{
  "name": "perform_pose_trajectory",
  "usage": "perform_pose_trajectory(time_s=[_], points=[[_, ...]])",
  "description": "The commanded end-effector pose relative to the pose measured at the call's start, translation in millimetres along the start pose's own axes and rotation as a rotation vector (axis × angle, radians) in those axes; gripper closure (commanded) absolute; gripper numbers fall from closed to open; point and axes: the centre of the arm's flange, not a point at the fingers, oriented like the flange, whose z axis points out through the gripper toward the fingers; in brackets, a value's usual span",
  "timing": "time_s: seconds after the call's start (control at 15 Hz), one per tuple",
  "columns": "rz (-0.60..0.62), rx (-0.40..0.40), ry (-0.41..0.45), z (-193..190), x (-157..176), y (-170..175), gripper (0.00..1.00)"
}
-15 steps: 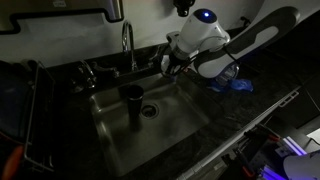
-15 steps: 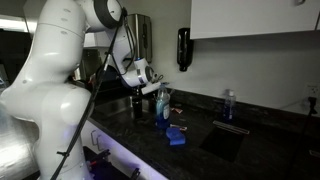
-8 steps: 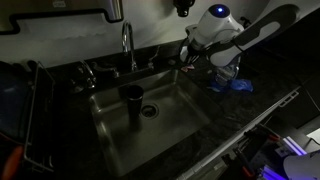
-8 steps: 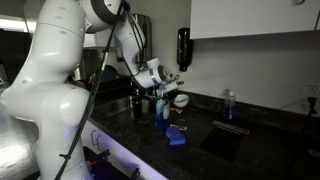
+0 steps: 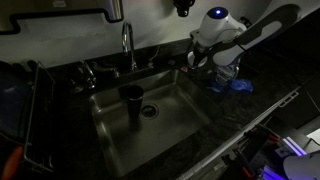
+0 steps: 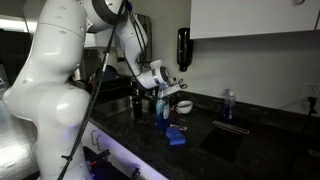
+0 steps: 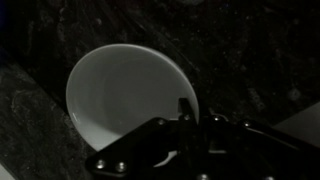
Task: Take the white bowl out of the sink
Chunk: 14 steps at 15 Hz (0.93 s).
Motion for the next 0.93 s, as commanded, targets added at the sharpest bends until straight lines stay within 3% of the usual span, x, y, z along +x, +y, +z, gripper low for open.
perform_pose_trajectory(time_s=[0.0, 0.07, 0.13, 0.2, 0.53, 0.8, 0.87], points=[[-0.001, 0.024, -0.050, -8.4, -7.0, -5.2, 0.98], [-0.002, 0.030, -0.063, -8.0, -7.0, -7.8, 0.98], [-0.003, 0.033, -0.070, -8.4, -6.4, -10.0, 0.66], [-0.003, 0.032, -0.071, -9.5, -5.0, -11.2, 0.65], [-0.032, 0.012, -0.072, -25.3, 4.0, -13.0, 0.30], [-0.080, -0.067, -0.036, -54.0, 16.1, -2.5, 0.02], [-0.080, -0.085, -0.019, -64.2, 19.1, 2.4, 0.01]])
